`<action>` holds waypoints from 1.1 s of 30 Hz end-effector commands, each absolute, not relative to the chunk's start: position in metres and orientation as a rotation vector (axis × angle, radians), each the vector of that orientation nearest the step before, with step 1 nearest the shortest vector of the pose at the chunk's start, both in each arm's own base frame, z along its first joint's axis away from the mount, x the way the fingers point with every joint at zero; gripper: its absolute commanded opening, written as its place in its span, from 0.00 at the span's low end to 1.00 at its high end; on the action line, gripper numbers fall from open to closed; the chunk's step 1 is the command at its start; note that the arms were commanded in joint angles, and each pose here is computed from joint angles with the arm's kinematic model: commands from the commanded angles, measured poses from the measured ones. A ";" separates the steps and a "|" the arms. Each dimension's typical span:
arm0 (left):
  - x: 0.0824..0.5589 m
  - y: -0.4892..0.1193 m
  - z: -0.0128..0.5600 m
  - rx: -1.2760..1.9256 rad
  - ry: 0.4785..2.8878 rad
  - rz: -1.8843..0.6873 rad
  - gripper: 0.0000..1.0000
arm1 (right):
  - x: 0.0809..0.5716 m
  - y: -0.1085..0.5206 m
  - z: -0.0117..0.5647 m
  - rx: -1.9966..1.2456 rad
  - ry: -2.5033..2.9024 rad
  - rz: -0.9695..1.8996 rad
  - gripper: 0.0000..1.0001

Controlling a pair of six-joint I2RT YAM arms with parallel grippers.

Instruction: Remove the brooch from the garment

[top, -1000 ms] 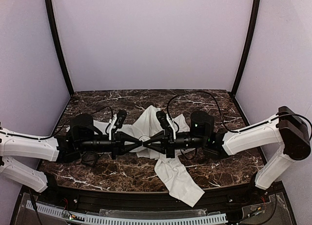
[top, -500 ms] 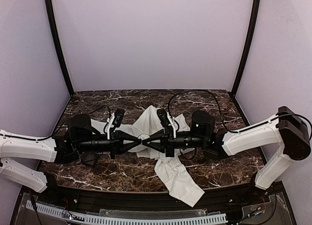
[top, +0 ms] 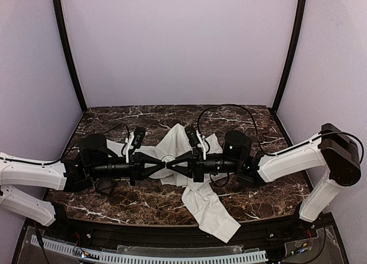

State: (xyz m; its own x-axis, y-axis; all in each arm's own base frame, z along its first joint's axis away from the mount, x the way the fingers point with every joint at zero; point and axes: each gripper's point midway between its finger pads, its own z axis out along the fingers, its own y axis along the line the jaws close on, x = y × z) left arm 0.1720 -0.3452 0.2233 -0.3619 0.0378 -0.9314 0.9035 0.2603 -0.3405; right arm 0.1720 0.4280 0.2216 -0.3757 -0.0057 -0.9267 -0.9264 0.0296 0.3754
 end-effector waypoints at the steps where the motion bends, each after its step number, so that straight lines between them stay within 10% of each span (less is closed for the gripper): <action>1: 0.158 -0.339 0.222 0.928 1.633 -1.248 0.01 | 0.239 0.397 0.202 -0.725 1.646 1.315 0.00; 19: 0.166 -0.337 0.219 0.890 1.654 -1.210 0.01 | 0.235 0.395 0.199 -0.775 1.617 1.341 0.00; 33: 0.181 -0.341 0.211 0.848 1.708 -1.150 0.01 | 0.202 0.393 0.210 -0.970 1.504 1.350 0.20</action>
